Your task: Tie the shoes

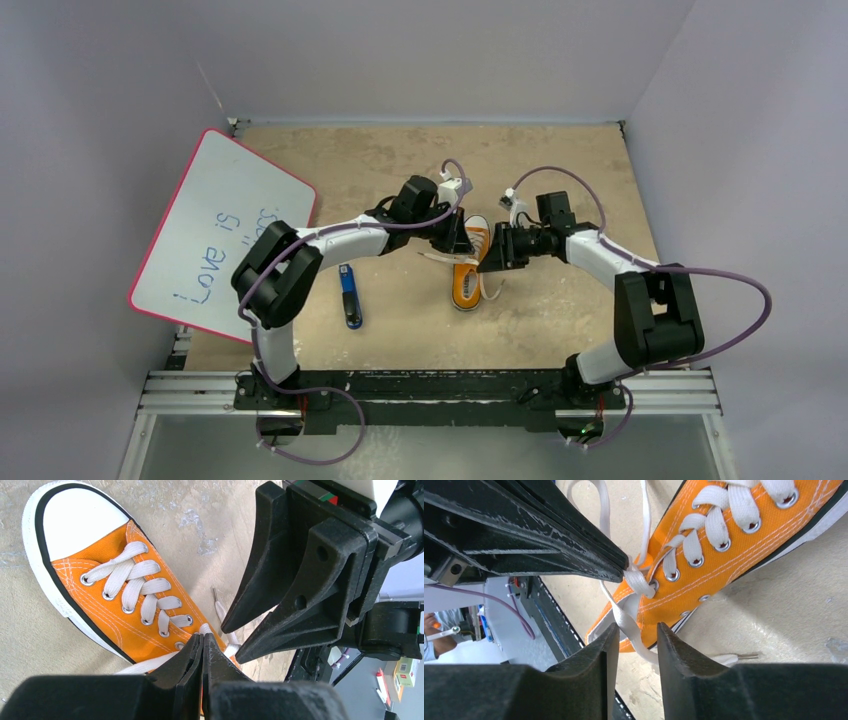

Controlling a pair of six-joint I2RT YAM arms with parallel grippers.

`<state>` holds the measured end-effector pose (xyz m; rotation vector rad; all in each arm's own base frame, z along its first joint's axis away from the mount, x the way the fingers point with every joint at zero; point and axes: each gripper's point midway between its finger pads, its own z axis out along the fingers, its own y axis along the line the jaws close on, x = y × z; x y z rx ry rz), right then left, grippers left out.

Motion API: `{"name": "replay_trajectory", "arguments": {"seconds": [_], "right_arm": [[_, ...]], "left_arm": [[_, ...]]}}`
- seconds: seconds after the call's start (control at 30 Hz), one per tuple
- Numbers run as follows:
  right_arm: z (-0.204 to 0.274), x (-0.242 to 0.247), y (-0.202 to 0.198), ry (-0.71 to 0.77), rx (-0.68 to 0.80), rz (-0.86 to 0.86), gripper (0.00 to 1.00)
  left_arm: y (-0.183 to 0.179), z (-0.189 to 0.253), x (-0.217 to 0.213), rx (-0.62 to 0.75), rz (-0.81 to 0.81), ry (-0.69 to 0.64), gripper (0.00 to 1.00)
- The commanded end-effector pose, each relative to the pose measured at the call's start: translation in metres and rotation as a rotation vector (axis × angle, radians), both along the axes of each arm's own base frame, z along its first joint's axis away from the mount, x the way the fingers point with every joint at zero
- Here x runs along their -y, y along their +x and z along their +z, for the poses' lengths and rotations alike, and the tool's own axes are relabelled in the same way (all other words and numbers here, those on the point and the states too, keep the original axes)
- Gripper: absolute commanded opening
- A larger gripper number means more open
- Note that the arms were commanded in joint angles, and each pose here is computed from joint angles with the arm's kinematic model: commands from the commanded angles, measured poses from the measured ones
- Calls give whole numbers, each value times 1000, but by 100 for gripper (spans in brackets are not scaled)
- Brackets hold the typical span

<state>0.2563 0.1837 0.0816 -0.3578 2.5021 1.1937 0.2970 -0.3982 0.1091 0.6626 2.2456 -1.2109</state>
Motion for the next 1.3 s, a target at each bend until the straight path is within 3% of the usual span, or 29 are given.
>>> {"name": "replay_trajectory", "arguments": {"seconds": [0.0, 0.5, 0.6, 0.93, 1.27], "right_arm": [[27, -6, 24, 32, 127, 3, 32], [24, -19, 30, 99, 104, 9, 13], [20, -16, 35, 70, 105, -36, 0], [11, -14, 49, 15, 76, -246, 0], [10, -12, 53, 16, 67, -310, 0]], "left_arm": [[5, 27, 3, 48, -2, -59, 0], [6, 36, 9, 41, -11, -86, 0], [6, 37, 9, 34, -11, -89, 0], [0, 34, 4, 16, -18, -65, 0], [1, 34, 9, -3, -30, -71, 0]]}}
